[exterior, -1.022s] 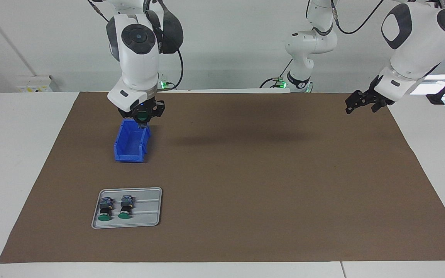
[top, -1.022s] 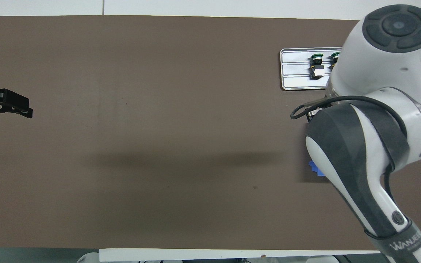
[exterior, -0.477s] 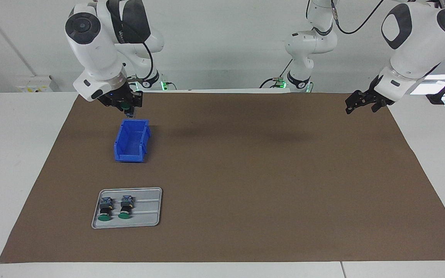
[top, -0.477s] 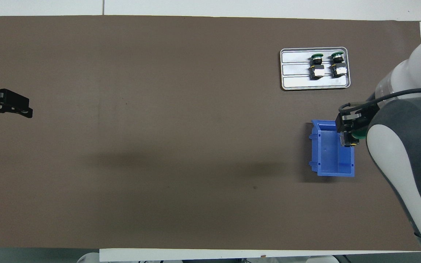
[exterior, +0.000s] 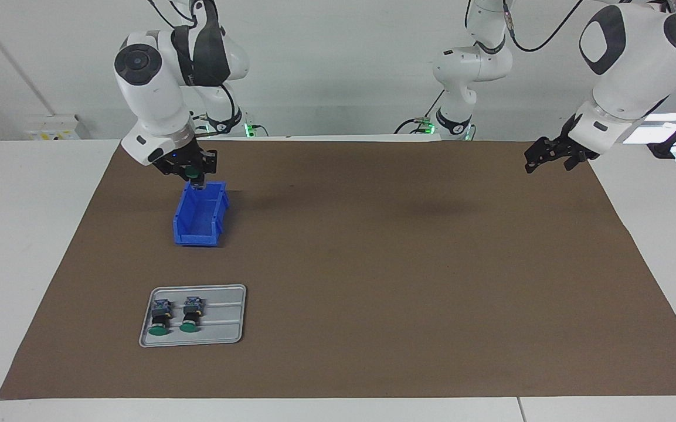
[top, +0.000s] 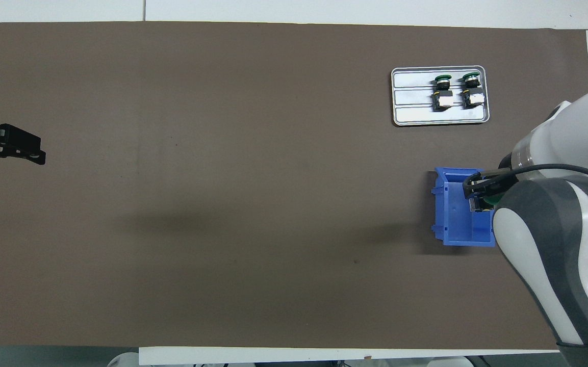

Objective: Place and press button with both arms
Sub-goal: 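Lower the green item into the blue bin and open the right gripper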

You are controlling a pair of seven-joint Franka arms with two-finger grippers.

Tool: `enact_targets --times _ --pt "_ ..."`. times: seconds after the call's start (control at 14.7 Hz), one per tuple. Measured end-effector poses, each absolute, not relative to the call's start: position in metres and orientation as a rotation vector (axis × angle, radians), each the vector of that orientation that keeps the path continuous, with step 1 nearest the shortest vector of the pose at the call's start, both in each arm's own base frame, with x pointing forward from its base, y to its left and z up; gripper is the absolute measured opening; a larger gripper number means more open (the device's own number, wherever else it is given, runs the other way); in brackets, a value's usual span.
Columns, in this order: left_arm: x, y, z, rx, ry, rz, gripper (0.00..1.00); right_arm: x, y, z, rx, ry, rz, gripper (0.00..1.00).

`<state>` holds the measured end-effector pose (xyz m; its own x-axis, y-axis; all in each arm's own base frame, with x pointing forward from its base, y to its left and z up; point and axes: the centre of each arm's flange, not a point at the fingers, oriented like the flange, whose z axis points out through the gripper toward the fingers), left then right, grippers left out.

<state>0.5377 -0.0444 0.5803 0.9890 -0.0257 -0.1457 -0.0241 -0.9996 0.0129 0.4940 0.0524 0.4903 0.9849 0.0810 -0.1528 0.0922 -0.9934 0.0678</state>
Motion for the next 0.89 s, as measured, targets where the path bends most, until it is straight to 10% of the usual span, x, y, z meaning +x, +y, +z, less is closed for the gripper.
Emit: enact_targets --times 0.89 --pt "0.538 -0.044 0.58 3.122 -0.039 -0.229 1.0 0.482 0.025 0.446 3.066 0.181 -0.214 0.37"
